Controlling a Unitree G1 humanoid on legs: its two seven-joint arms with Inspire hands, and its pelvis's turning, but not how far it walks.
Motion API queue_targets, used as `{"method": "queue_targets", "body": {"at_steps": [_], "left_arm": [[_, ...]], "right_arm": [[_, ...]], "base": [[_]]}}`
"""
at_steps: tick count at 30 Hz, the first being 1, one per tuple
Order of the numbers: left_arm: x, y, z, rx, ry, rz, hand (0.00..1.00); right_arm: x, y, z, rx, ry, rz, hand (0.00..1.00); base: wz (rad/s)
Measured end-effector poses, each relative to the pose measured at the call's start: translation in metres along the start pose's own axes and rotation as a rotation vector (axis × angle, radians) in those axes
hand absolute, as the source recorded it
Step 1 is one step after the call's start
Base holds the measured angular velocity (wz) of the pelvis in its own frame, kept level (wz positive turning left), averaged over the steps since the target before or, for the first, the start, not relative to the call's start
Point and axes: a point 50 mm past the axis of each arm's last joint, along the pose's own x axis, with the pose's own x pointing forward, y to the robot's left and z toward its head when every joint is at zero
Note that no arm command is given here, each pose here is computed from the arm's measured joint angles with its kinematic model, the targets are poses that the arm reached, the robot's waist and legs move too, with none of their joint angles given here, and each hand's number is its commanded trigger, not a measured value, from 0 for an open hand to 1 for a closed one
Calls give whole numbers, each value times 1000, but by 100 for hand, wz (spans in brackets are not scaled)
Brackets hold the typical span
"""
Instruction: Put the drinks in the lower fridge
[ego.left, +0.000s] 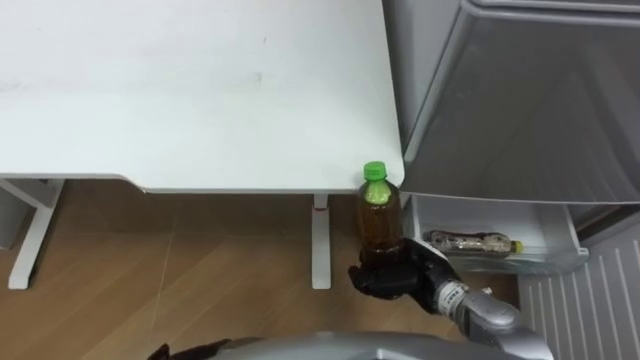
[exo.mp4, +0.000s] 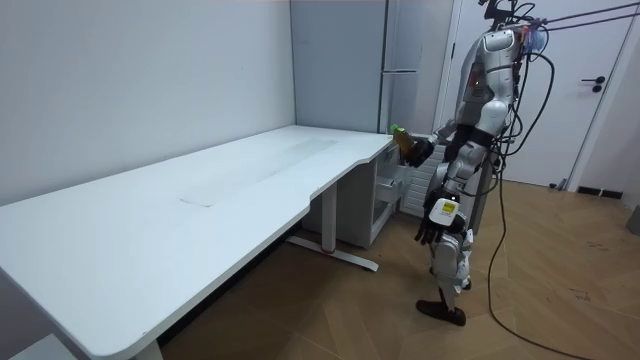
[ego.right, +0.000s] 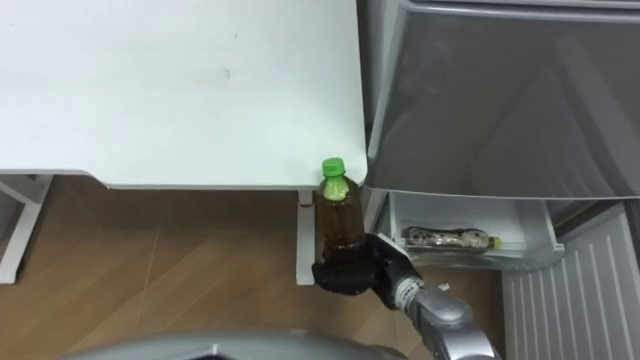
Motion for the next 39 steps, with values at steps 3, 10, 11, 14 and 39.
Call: {"method": "queue_targets", "body": {"at_steps": [3,10,11,14,39], "left_arm": [[0,0,0,17,-2,-5,0],[2,-2,3,64,-4,-7,0],[2,-2,4,73,-5,-10,0],[3,-4,4,84,-6,-21,0],[4,-4,-1,85,14,-33,0]], "right_arm": [[0,-2,0,-38,-8,-65,100],[-5,-12,-2,-18,-33,-249,100],[-6,-14,-3,-8,-27,-277,100],[-13,-31,-16,45,43,-427,100],[-40,-61,-67,579,211,-873,100]], "base": [[-7],[-13],[-10],[-10],[-2]]}}
